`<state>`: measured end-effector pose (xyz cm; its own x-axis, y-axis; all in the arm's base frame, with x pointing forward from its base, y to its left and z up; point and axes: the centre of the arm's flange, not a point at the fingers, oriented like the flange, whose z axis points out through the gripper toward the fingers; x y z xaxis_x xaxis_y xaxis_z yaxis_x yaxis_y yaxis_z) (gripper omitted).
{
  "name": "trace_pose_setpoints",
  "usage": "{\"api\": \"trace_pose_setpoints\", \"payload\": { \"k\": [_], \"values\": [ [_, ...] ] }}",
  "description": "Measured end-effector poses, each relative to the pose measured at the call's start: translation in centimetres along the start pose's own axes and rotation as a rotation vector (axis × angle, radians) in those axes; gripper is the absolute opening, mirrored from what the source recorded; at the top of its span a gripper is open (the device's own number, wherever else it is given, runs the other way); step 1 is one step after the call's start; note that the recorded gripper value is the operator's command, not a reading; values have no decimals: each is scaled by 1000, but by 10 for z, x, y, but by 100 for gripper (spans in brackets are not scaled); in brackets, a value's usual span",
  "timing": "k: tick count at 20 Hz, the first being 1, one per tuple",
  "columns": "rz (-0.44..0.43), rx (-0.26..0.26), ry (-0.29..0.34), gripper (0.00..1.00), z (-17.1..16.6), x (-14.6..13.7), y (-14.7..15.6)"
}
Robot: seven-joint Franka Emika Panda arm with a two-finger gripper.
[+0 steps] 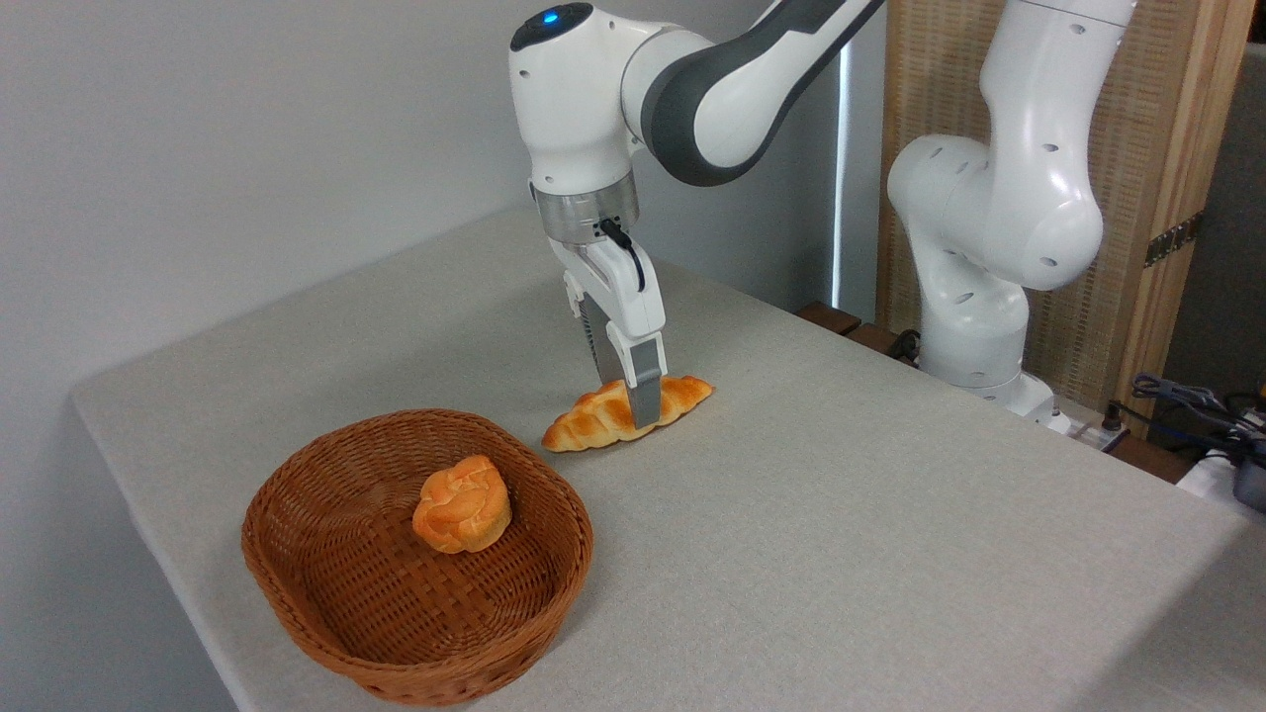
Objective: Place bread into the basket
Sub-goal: 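Close the gripper around the middle of the croissant roll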
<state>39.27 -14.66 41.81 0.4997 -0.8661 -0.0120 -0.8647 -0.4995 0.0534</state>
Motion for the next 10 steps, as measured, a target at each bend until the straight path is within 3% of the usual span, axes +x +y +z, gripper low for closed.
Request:
{"api": "trace_pose_setpoints", "payload": {
  "k": [10],
  "values": [
    [18,-21,20,46,0,1,1]
  ]
}}
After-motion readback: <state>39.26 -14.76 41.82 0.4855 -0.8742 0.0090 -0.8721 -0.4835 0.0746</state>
